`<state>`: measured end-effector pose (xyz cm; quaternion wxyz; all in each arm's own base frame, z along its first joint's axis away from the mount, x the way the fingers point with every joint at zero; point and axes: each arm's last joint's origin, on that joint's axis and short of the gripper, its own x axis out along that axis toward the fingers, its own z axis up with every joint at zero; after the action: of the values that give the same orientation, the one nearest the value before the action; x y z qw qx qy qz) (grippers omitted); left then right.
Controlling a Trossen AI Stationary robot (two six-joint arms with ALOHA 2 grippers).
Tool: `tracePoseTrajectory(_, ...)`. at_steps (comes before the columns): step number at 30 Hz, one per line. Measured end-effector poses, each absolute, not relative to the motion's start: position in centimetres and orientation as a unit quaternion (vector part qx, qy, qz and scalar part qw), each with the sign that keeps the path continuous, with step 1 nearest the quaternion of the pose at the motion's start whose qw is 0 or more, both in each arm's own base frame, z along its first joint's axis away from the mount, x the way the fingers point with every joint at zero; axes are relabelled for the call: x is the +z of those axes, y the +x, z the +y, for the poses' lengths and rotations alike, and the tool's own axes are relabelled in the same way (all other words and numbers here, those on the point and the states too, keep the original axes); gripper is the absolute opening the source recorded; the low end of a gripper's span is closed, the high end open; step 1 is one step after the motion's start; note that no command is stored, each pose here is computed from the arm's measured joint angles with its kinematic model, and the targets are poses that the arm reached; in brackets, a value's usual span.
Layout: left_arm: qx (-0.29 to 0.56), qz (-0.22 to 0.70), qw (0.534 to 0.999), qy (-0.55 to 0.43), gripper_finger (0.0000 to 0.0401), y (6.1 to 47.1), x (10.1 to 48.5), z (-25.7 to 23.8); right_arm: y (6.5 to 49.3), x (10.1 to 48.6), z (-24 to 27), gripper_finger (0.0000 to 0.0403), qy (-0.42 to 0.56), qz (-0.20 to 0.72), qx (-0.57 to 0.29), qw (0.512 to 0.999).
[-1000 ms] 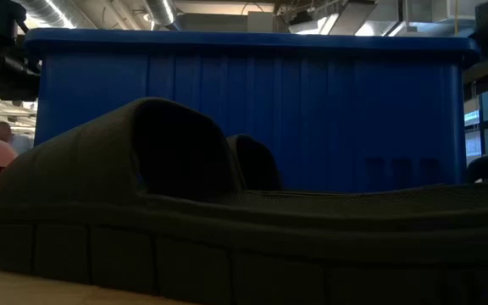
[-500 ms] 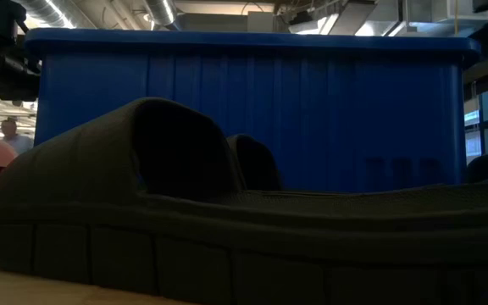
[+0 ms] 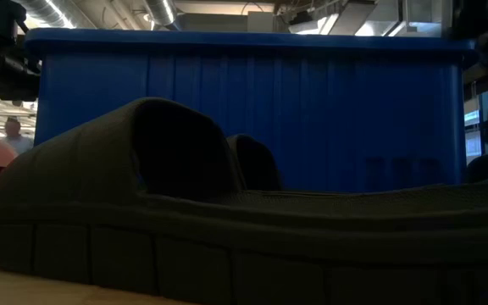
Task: Pick and place slides into bin
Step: Put the black slide into the blue bin
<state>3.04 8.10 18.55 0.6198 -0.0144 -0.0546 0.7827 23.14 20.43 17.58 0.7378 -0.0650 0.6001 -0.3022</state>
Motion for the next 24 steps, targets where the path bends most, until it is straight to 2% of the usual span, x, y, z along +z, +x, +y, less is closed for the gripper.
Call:
tracePoseTrajectory(6,0.783,-0.055,0.62,-0.014,0.0224,3.0,18.6,8.1,23.5,17.6,19.1,0.0191,-0.074,0.624,-0.319,0.71)
tracePoseTrajectory(20,0.783,-0.054,0.62,-0.014,0.0224,3.0,18.6,8.1,23.7,17.6,18.9,0.0018,-0.035,0.665,-0.311,0.678)
tracePoseTrajectory(24,0.783,-0.055,0.62,-0.014,0.0224,3.0,18.6,8.1,24.3,18.5,19.5,0.0011,-0.017,0.658,-0.301,0.689)
